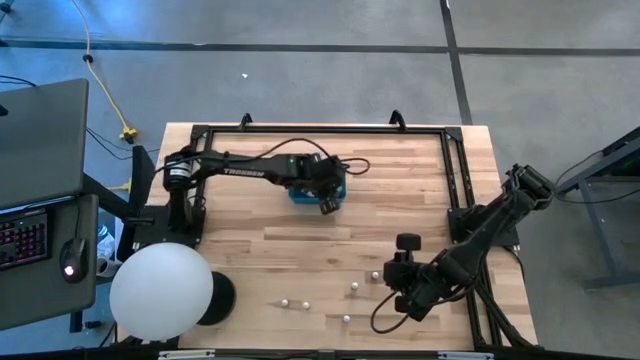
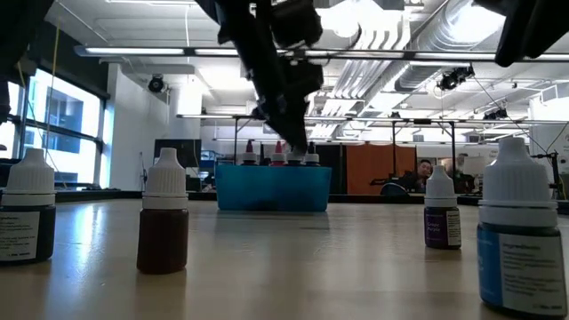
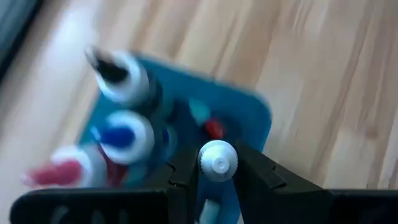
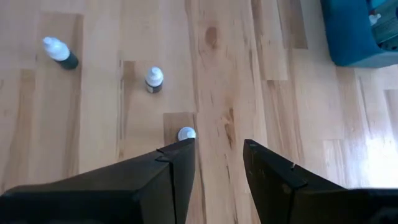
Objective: Pick & Place food coloring
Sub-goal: Put the blue food coloring bottle into the blue bin
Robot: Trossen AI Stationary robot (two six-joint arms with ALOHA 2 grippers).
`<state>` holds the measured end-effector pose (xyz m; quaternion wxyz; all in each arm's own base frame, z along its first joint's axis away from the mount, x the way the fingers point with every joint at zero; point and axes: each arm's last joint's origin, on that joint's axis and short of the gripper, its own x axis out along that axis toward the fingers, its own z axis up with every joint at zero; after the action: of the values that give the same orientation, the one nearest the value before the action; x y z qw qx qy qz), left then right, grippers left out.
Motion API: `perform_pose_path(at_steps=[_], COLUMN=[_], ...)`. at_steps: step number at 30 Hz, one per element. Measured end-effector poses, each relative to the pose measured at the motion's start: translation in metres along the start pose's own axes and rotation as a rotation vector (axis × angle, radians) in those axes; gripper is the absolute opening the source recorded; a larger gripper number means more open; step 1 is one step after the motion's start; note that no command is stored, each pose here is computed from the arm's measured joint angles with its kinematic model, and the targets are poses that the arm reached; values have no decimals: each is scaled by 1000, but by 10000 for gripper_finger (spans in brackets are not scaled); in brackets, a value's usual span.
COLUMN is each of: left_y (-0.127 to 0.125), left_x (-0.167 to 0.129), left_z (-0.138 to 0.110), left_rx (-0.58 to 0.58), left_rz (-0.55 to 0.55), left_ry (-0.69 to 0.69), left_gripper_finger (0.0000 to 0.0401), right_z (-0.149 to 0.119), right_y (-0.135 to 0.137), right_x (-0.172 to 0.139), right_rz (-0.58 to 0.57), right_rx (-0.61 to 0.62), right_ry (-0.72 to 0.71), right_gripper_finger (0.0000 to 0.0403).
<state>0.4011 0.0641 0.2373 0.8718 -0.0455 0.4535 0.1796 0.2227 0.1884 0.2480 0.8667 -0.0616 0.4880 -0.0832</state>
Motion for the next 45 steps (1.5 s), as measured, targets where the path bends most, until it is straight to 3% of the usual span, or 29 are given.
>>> perform_pose_path(at_steps=[17,33,40,45], left_y=[-5,-6,-9,-12], left_x=[61,63,61,55], left_z=[-15,-14,-14,-12], left_rx=[4,-4,-20,-46], left_rz=[-12,-7,-135,-154], left_ry=[68,57,70,60], left_gripper_finger=[72,144,145,145], right_z=[2,2,3,3], right_y=[12,11,12,19], right_x=[-4,-4,-3,10], right_rz=[62,49,44,35], right_rx=[64,64,64,63], right_ry=[-63,-81,-85,-71], right_gripper_finger=[129,129,129,129])
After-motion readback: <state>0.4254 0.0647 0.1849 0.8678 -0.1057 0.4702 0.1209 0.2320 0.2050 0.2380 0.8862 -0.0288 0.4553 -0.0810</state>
